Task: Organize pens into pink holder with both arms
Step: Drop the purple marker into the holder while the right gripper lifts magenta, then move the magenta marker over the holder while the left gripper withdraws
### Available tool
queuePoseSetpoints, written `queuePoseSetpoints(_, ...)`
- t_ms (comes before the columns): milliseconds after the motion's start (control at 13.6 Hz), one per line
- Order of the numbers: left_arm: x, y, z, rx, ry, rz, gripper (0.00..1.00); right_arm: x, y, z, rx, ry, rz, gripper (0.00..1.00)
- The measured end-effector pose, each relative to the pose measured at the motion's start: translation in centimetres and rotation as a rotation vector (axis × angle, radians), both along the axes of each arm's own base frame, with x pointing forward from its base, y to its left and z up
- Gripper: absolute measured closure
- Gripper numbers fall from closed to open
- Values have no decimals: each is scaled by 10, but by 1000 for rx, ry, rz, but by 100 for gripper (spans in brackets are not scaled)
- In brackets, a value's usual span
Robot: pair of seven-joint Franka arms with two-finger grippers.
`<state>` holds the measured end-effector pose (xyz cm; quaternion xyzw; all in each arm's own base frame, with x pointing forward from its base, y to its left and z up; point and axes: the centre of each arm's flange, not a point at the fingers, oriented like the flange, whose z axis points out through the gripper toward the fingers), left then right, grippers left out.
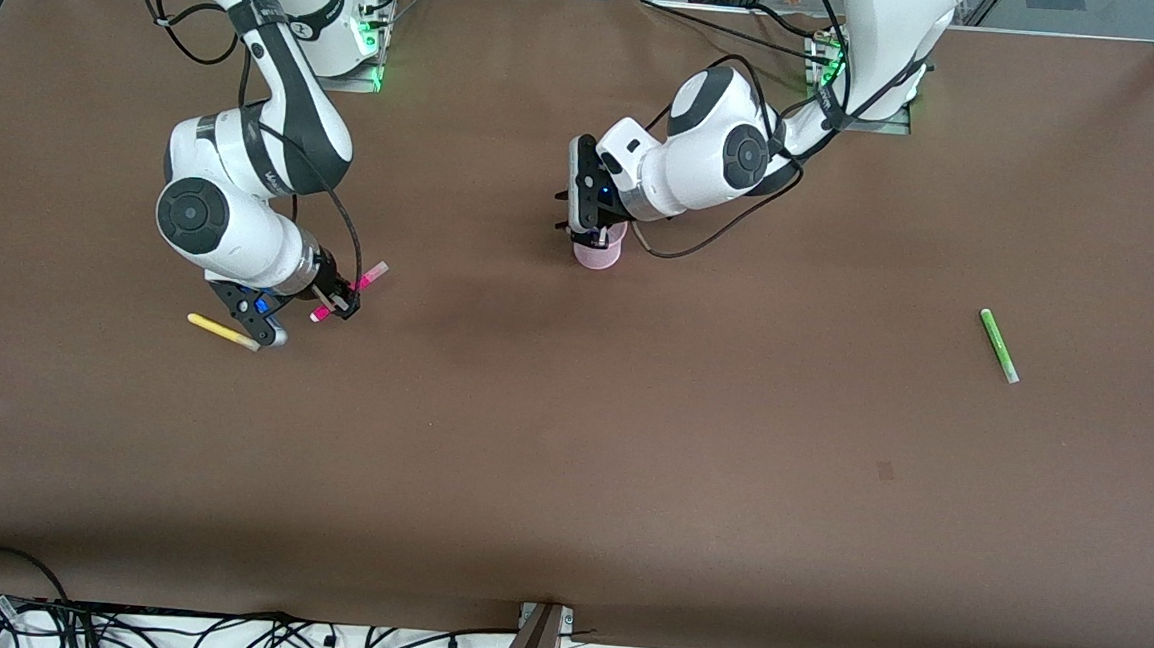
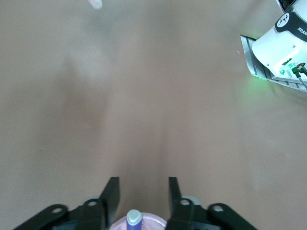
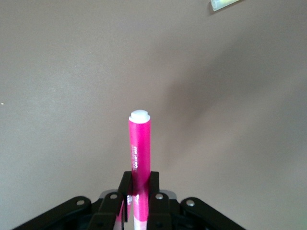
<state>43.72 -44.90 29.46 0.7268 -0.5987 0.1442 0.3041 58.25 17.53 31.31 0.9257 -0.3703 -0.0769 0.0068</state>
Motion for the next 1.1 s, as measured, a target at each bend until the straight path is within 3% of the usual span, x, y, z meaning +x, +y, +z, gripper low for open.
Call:
queuePoseSetpoints(147,3,1,18,9,23,28,23,1,0,1,0,-3,-6,83)
queuePoseSetpoints(293,14,11,42,46,157,57,1,0,10,7,1,-7,-36,83)
queuePoseSetpoints(513,38,37,107,133,400,109,0,-13,61,34,17,-32,-121,83)
queuePoseSetpoints(659,45,60,143,239,486,186,0,-23,103,60,34,-59,-179,83)
queuePoseSetpoints(806,49,89,156,405,498,306,0,-40,147,79,13,-103,-186,83)
queuePoseSetpoints(1099,64,176,148,855,395,475,0,-76,217,99,-24,-183,-217,83)
